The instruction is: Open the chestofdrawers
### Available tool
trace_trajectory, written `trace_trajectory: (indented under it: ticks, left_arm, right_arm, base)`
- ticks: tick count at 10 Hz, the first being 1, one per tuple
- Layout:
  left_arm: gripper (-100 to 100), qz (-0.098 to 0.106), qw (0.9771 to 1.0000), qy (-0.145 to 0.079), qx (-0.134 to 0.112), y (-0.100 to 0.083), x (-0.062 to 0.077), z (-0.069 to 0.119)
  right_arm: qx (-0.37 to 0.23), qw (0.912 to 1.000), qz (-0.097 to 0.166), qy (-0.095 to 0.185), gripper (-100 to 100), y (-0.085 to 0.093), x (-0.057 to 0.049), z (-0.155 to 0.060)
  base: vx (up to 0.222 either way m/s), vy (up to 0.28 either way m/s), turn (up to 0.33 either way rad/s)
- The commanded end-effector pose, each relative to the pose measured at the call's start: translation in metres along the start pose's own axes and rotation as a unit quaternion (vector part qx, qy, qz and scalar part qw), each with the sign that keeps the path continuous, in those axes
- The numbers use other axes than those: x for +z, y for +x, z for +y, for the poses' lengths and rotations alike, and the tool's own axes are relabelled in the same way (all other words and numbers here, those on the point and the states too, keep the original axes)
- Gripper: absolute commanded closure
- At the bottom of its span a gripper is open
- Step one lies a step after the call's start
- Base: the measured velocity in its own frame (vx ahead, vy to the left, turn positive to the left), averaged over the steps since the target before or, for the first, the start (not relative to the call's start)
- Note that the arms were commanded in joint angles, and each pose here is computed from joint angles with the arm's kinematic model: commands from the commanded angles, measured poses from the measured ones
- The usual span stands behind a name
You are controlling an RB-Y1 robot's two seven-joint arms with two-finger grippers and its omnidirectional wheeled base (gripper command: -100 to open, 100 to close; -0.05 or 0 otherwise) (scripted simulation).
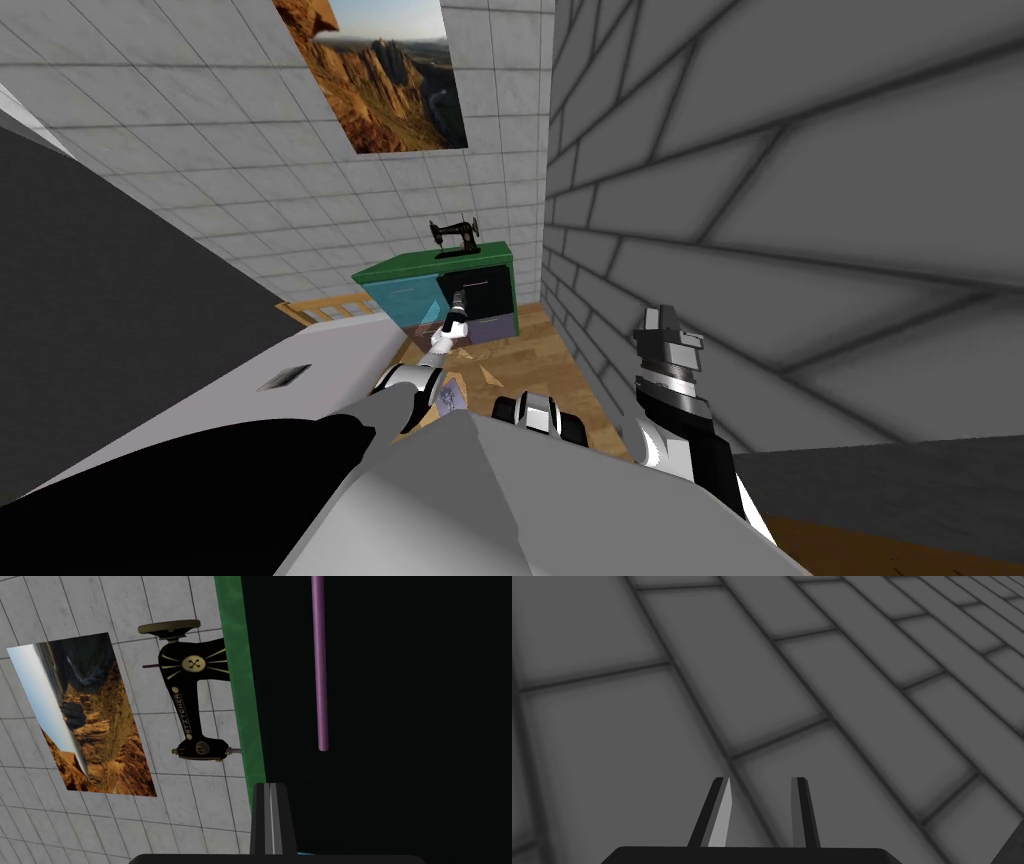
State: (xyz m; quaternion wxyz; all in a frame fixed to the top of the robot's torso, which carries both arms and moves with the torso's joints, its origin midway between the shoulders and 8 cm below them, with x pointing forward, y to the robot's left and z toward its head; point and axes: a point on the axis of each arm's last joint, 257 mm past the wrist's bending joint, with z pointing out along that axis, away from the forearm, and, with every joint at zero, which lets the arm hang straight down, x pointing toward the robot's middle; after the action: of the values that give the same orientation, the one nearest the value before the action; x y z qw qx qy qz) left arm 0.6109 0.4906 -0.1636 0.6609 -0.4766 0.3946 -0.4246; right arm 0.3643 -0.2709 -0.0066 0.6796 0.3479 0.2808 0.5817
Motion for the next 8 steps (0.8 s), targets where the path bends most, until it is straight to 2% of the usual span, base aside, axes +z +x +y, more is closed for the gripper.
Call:
trace_trajectory:
  ticks: [1,2,3,4,8]
  left_arm:
    - [100,-0.019,0.9998,0.001,-0.006,-0.011,0.011,-0.005]
    - [100,-0.022,0.9996,-0.015,-0.003,-0.015,0.006,0.01]
    - [100,-0.02,0.9998,-0.007,-0.004,-0.012,0.009,0.003]
    - [-100,-0.023,0.9997,-0.012,-0.005,-0.014,0.004,0.01]
    - [-100,-0.028,0.9993,-0.022,-0.006,-0.018,-0.005,0.024]
  right_arm:
    - [0.0,1.0,0.0,0.0,0,0.0,0.0,0.0]
    - [0.0,1.0,0.0,0.0,0,0.0,0.0,0.0]
    - [0.0,1.0,0.0,0.0,0,0.0,0.0,0.0]
    - [0.0,1.0,0.0,0.0,0,0.0,0.0,0.0]
    - [0.0,1.0,0.0,0.0,0,0.0,0.0,0.0]
  base:
    - [-0.085,-0.049,0.048]
    - [-0.02,-0.022,0.03]
    - [-0.006,-0.007,0.002]
    - [0.094,0.057,-0.009]
    - [0.161,0.072,-0.008]
